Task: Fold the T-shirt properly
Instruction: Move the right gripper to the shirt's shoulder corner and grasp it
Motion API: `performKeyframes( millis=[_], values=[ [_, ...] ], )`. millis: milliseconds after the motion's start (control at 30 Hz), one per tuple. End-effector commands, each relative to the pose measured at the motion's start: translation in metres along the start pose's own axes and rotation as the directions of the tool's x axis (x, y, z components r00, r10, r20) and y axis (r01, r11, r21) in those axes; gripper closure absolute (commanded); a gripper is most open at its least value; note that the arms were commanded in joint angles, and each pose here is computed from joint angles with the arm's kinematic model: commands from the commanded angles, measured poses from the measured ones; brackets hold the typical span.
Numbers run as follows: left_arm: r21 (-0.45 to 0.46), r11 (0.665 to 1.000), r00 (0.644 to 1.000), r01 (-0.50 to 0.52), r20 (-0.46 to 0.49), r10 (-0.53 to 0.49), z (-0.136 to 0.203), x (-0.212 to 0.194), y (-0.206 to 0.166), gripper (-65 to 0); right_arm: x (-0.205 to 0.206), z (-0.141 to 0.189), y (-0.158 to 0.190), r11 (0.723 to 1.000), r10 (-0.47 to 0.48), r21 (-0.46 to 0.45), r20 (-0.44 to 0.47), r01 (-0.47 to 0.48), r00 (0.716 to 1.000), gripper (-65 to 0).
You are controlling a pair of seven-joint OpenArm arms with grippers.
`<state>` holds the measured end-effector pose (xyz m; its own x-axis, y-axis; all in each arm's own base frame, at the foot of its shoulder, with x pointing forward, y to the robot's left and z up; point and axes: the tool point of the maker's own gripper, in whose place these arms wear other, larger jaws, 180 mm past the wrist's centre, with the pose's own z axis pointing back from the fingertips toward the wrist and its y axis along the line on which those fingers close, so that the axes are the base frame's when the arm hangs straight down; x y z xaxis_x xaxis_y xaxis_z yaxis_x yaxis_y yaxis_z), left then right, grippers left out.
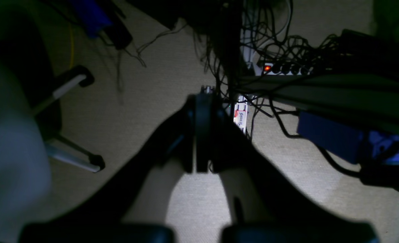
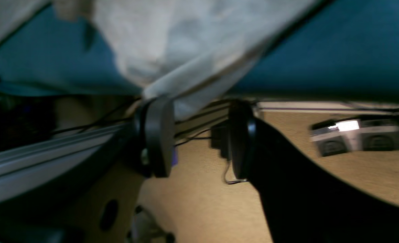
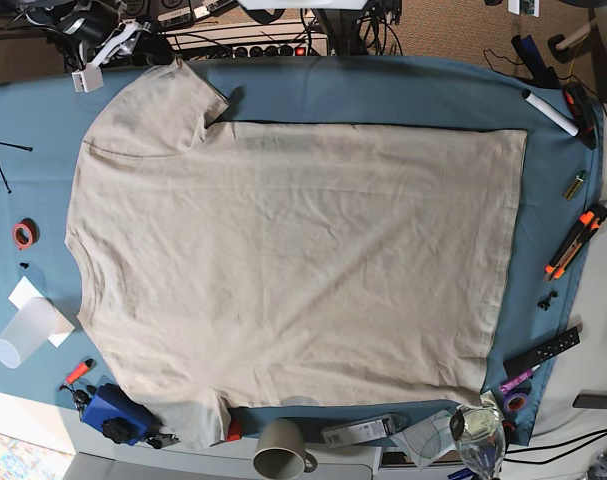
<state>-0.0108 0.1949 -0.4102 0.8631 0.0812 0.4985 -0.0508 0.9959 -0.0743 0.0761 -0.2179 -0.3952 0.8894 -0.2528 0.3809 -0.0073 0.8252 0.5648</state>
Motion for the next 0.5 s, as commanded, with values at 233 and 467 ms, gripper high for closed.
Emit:
performKeyframes(
  millis=[233, 467],
  values=[
    [-0.001, 1.0, 1.0, 0.005, 0.006, -0.005, 0.005, 0.001, 0.0, 0.0, 0.011, 0.006, 0.013, 0.998, 0.013, 0.056, 0.034, -0.015, 0.999, -26.1],
    [-0.001, 1.0, 1.0, 0.005, 0.007, -0.005, 0.005, 0.001, 0.0, 0.0, 0.035, 0.01, 0.024, 0.985, 0.172, -0.014, 0.066, -0.172, 0.983, -26.1]
  ],
)
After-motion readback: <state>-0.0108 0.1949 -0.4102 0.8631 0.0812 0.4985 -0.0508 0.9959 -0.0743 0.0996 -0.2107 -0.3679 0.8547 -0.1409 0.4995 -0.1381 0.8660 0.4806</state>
